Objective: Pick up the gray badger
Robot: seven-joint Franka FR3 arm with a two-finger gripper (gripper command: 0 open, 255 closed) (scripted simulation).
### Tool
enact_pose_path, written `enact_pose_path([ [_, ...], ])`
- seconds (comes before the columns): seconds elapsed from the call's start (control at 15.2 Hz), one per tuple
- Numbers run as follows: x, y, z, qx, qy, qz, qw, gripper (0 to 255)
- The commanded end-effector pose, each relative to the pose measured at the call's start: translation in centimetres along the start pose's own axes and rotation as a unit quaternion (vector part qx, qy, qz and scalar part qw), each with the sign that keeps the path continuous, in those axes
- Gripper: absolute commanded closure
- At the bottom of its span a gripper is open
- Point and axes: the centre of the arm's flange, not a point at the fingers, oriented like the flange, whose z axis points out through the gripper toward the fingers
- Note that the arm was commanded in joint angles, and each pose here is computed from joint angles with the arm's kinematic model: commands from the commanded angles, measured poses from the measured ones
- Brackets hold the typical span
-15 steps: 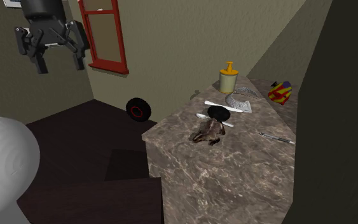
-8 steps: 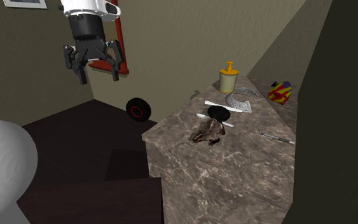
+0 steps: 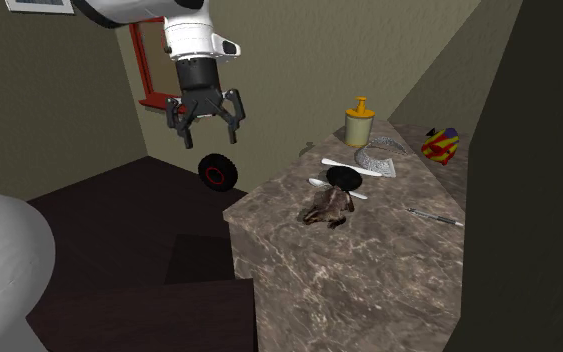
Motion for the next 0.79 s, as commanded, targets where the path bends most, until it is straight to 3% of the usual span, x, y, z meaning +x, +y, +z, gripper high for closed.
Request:
enact_pose_path([
  [0.0, 1.7, 1.5, 1.2, -0.002, -0.002, 0.003, 1.0, 0],
  [0.73, 11.0, 10.7, 7.6, -0.011, -0.013, 0.02, 0.9997, 0],
])
